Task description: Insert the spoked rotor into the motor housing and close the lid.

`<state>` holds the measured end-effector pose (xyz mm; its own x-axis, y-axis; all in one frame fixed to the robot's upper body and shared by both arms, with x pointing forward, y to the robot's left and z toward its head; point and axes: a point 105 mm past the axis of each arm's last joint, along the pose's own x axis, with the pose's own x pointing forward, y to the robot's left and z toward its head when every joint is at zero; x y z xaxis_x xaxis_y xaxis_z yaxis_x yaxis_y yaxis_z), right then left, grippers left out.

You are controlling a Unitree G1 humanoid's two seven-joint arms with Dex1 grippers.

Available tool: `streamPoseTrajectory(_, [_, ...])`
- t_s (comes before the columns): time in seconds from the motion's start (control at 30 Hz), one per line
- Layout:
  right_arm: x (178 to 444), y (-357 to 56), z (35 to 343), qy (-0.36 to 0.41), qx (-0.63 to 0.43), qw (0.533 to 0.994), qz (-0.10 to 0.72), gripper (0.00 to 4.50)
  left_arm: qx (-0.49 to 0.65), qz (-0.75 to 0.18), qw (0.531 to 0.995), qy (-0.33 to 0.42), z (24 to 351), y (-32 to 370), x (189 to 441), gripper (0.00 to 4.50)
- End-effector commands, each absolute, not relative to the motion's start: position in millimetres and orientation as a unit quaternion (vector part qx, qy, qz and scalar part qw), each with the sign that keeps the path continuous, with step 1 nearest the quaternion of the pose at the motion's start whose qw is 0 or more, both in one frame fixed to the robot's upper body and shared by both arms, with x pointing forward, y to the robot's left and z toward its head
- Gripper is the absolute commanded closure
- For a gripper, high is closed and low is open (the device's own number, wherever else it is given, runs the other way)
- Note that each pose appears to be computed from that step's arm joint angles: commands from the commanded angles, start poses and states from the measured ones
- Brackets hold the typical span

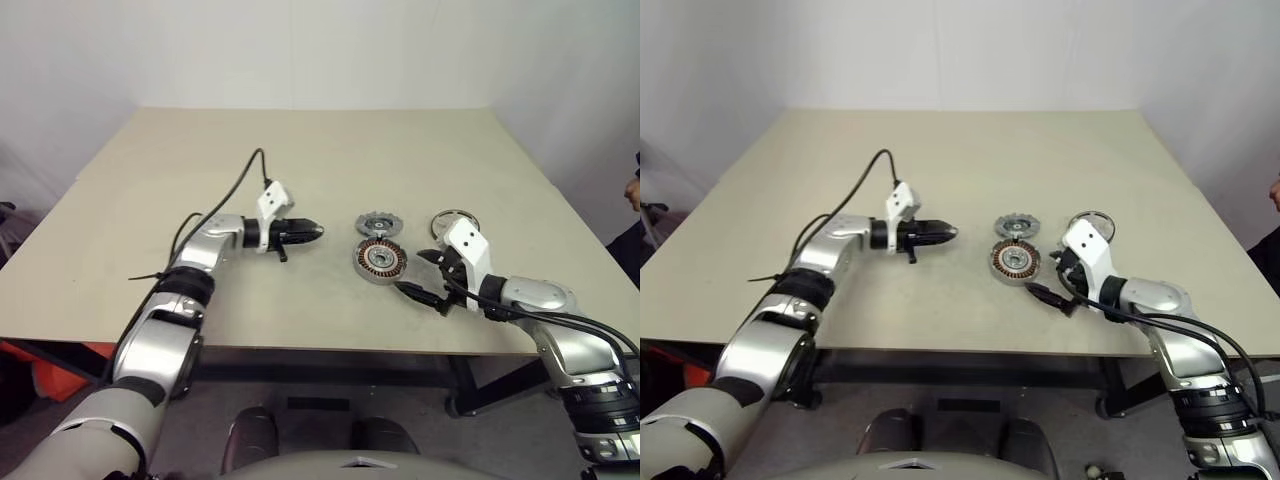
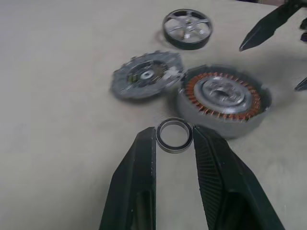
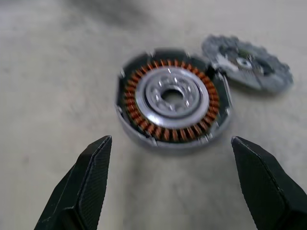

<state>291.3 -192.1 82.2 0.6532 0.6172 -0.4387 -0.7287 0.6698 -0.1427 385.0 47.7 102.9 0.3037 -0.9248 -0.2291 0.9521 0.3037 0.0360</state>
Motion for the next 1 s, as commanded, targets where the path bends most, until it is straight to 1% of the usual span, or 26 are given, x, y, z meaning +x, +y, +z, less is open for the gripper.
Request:
streamPoseTrajectory(0.03, [282, -190, 90, 0.165, -0.181, 0.892, 0.381, 0.00, 0.107, -0.612, 0.781, 0.061, 115, 20, 386, 3.70])
streamPoseTrajectory(0.23, [269, -189, 86, 0.169, -0.177, 0.895, 0.371, 0.00, 0.123, -0.638, 0.758, 0.063, 113, -15, 381, 3.70])
streamPoseTrajectory(0.4, [263, -188, 87, 0.167, -0.176, 0.900, 0.361, 0.00, 0.135, -0.648, 0.747, 0.062, 114, -32, 377, 3.70])
streamPoseTrajectory(0.6, [259, -188, 89, 0.165, -0.177, 0.905, 0.350, 0.00, 0.146, -0.666, 0.729, 0.062, 114, -47, 370, 3.70])
streamPoseTrajectory(1.0, [263, -182, 89, 0.158, -0.177, 0.909, 0.342, 0.00, 0.169, -0.698, 0.692, 0.073, 101, -61, 354, 3.70])
